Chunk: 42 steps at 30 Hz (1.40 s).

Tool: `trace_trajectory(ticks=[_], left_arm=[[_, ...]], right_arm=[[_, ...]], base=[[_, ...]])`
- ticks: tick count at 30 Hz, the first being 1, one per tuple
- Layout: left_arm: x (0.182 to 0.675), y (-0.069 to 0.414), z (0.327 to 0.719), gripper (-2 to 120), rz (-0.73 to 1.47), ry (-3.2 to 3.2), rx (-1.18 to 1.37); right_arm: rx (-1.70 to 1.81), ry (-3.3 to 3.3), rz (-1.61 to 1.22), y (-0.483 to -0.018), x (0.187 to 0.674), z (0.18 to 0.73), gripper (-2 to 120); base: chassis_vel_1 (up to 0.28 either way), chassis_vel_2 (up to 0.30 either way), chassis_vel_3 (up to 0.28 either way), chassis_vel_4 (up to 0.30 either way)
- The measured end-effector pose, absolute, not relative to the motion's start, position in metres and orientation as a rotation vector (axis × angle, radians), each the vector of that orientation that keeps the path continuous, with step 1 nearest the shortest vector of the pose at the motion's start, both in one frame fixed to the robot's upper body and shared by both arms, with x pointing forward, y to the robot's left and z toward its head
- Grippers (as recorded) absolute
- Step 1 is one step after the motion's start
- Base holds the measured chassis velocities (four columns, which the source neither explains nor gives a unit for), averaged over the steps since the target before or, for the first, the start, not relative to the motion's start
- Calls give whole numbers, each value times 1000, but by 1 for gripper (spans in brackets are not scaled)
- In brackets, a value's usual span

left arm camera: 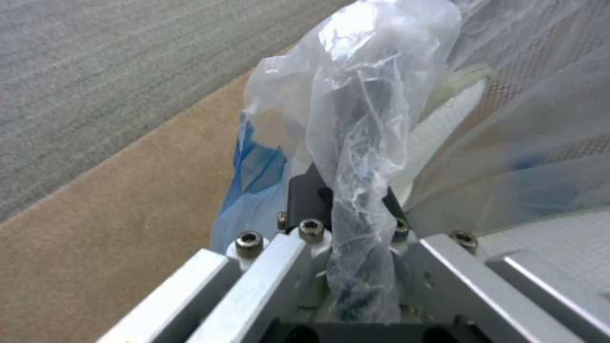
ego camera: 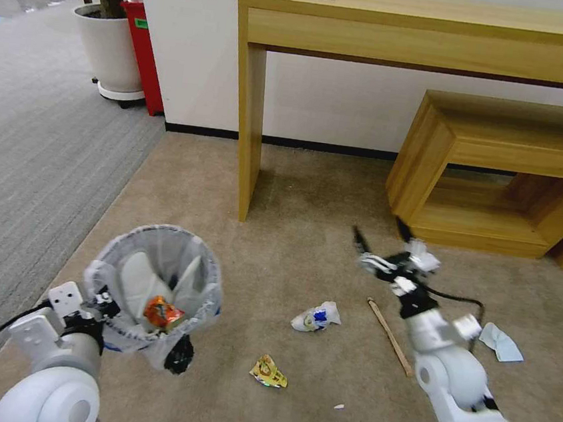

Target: Pick up the trash bin and place the garbage on the floor into it.

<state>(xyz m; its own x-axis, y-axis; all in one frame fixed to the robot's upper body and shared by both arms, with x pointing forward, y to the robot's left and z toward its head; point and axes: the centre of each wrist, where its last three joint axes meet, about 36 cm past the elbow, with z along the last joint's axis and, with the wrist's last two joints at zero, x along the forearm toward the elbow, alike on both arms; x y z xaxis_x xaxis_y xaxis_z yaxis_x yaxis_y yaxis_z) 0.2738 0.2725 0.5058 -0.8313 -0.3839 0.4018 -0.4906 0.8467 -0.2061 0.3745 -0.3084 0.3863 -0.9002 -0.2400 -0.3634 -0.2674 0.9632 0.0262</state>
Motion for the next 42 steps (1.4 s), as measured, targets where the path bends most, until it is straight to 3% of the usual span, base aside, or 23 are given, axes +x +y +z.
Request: trace_trajectory(ticks=[12,24,36,42], left_arm=[[273,295,509,0,532,-2626,716],[272,295,508,0,517,-2604,734],[268,288,506,0,469,-2598,751],[267,288,506,0,466,-2594,757]], right_arm=[[-333,2808,193,-294,367,372,100],[-583,2984,245,-254,376,355,100],[-1143,3474,-124,-196,400,340,100],[-1297,3657,-166,-181,412,328,100]], base=[[0,0,0,0],[0,0,0,0],[0,0,0,0],[0,0,0,0]])
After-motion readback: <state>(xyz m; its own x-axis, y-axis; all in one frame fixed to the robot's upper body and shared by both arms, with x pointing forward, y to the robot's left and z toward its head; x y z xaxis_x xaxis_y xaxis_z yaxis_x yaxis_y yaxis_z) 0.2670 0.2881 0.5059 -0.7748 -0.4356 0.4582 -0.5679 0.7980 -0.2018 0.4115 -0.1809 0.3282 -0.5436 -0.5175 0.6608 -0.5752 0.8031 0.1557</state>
